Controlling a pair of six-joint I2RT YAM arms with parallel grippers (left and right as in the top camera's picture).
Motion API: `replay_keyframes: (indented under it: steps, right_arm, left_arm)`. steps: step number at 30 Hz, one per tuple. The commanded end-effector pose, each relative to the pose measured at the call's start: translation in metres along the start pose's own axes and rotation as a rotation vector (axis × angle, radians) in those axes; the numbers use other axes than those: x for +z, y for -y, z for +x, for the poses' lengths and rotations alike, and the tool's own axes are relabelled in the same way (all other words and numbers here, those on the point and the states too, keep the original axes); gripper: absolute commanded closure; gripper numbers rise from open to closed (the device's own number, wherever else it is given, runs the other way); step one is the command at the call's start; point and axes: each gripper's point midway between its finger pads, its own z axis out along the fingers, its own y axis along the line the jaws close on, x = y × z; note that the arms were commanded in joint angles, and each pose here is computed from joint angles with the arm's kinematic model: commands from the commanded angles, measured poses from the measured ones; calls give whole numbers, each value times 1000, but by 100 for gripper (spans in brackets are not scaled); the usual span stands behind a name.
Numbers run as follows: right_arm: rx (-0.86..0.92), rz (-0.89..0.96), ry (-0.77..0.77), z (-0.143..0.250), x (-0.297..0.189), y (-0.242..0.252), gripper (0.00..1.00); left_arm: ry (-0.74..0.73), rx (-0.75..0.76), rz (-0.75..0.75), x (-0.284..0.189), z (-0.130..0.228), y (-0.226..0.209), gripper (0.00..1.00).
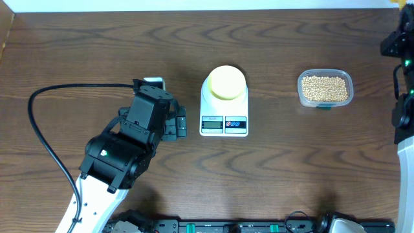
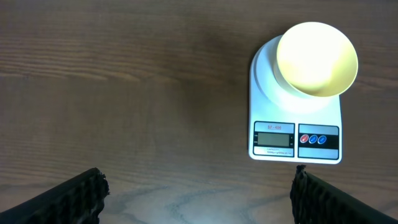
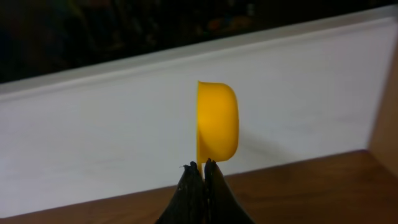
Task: Scoop item into bowl and weigh 50g on scale
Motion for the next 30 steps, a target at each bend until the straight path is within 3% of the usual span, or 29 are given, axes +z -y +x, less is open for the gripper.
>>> replay_keyframes:
  steps: [1,6,9,17,30]
  right_arm:
    - [28,-74,17,-9,0,-13,99]
    - [29,-126,4,-6,-1,-21,99]
    - [28,-174,-4,-5,-3,-30,99]
    - [28,-177,-5,-5,-3,-30,99]
    - [36,-175,-32,2,-3,-30,99]
  left_arm:
    - [13,-7,-20,-2,-4,-4,4]
    - [19,-11,-15,-2,-6,-3,4]
    - [-28,-37,127,-3,1,22,4]
    - [87,-131,218,-7,-31,40,2]
    - [118,-252,245,2,-48,49,2]
